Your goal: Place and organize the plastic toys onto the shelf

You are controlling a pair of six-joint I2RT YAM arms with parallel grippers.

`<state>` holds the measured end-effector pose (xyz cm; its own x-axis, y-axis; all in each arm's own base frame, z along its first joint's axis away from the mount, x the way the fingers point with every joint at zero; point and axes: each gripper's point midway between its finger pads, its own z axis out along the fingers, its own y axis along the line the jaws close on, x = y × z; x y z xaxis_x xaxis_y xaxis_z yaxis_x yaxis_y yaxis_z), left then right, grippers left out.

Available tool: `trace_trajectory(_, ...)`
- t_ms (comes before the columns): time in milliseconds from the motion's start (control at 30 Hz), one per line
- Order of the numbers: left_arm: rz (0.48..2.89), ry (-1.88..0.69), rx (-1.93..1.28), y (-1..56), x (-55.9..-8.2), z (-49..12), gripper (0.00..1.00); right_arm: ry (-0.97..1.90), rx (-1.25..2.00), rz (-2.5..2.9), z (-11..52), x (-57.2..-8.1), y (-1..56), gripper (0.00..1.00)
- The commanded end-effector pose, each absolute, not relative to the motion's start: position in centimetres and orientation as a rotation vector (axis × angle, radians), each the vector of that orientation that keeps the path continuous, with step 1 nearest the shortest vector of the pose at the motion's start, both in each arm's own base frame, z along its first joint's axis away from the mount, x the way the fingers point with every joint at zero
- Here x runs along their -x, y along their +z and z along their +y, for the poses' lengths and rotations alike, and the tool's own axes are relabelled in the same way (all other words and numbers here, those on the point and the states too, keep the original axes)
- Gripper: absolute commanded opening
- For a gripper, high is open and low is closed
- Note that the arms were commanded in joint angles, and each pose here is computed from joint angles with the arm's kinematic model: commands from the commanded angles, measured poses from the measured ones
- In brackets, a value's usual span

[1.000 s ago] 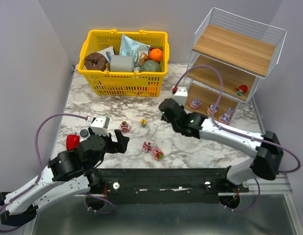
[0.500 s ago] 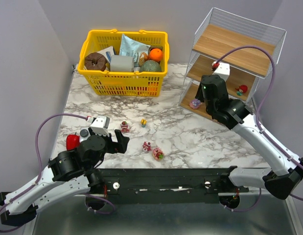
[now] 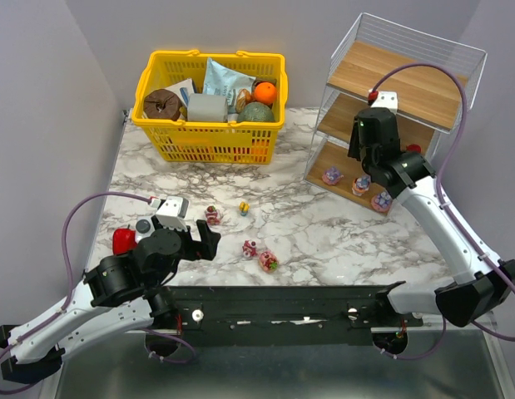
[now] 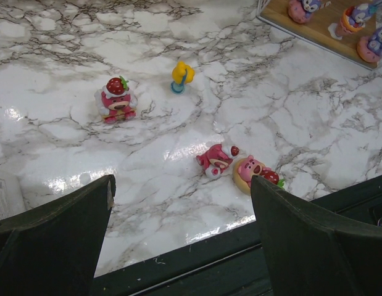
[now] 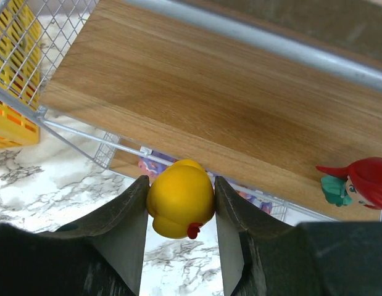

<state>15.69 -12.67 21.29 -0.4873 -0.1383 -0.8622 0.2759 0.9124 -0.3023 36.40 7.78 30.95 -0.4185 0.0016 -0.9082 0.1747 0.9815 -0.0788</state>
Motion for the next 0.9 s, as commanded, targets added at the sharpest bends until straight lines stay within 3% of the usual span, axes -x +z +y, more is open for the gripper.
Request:
trace_trajectory(0, 2.019, -0.467, -0.094, 21.0, -16.0, -12.4, 0.99, -0.169, -0.089, 1.984, 7.6, -36.8, 31.5, 0.35)
trace_trajectory(867, 2.023, -0.460, -0.093, 21.0, -16.0, -12.4, 0.99, -0.288, -0.174, 2.030, 4.3, -38.6, 28.9, 0.46)
